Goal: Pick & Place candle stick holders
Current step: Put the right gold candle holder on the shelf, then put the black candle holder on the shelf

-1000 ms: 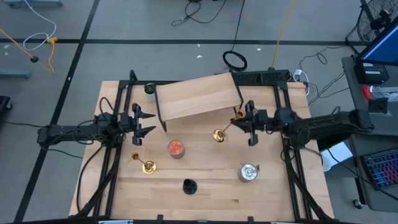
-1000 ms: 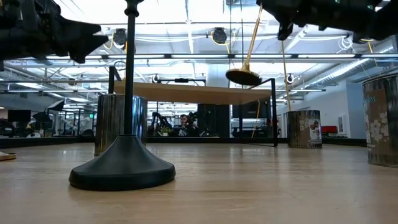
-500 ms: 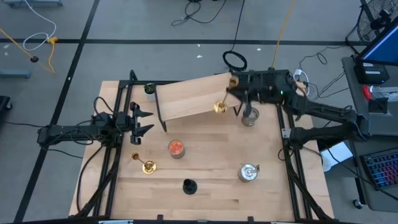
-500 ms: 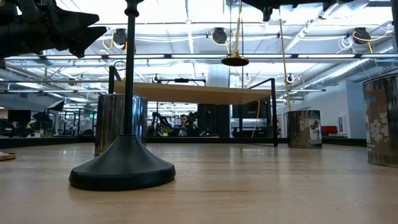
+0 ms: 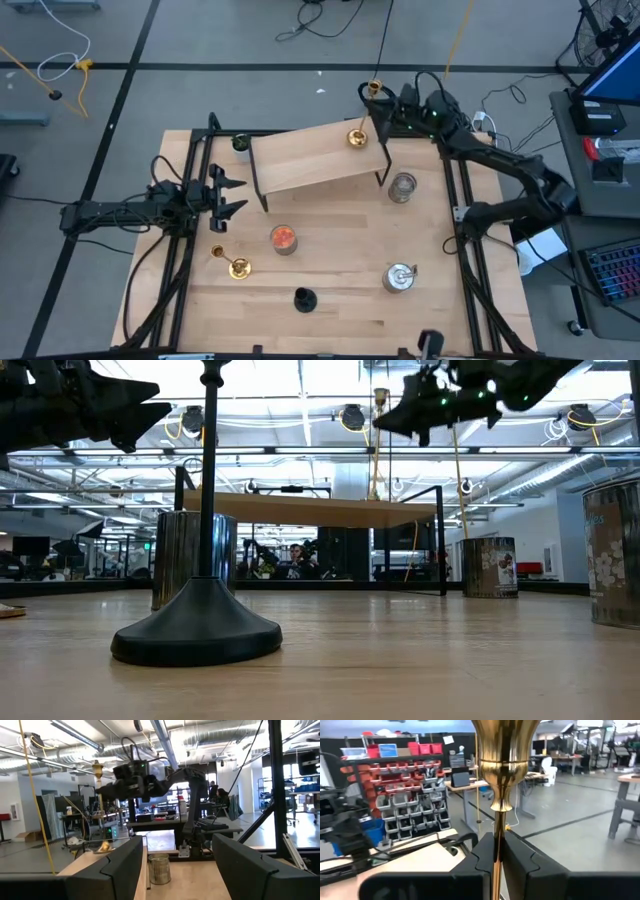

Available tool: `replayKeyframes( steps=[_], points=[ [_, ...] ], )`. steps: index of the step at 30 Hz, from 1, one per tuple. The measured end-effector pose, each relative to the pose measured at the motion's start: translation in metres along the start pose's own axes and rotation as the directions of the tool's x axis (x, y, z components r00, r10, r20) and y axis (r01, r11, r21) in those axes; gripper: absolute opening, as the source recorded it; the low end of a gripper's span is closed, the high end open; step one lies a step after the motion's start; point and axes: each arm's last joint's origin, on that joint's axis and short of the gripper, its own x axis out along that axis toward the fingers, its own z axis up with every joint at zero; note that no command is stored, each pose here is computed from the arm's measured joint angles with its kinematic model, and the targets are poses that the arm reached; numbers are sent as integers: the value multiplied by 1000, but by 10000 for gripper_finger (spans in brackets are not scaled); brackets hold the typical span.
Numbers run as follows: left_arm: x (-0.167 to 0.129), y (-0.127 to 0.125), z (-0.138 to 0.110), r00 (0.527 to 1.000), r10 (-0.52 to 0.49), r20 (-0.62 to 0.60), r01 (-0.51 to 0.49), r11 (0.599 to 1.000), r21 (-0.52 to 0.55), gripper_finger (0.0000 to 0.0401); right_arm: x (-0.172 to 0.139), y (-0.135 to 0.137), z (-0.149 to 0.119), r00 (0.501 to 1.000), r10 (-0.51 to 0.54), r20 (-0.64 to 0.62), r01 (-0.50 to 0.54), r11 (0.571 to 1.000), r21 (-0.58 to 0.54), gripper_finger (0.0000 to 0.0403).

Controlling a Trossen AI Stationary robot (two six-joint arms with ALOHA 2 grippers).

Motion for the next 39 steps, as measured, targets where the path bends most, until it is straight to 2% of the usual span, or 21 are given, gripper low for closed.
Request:
replayKeyframes(
  steps=[10,24,30,39],
  points=[
    [0,0,-3,1000,-3,-27,3,1000,1,246,6,-21,-9,998,-55,12,55,998,-12,14],
    [0,0,-3,1000,-3,-29,3,1000,-1,246,5,-22,-11,998,-60,-3,60,996,-64,31],
    [0,0,-3,1000,-3,-29,3,1000,-1,246,5,-22,-11,998,-61,-6,60,996,-61,54],
    [0,0,-3,1000,-3,-29,3,1000,-1,246,5,-22,-11,998,-61,-6,60,996,-59,117]
  ],
)
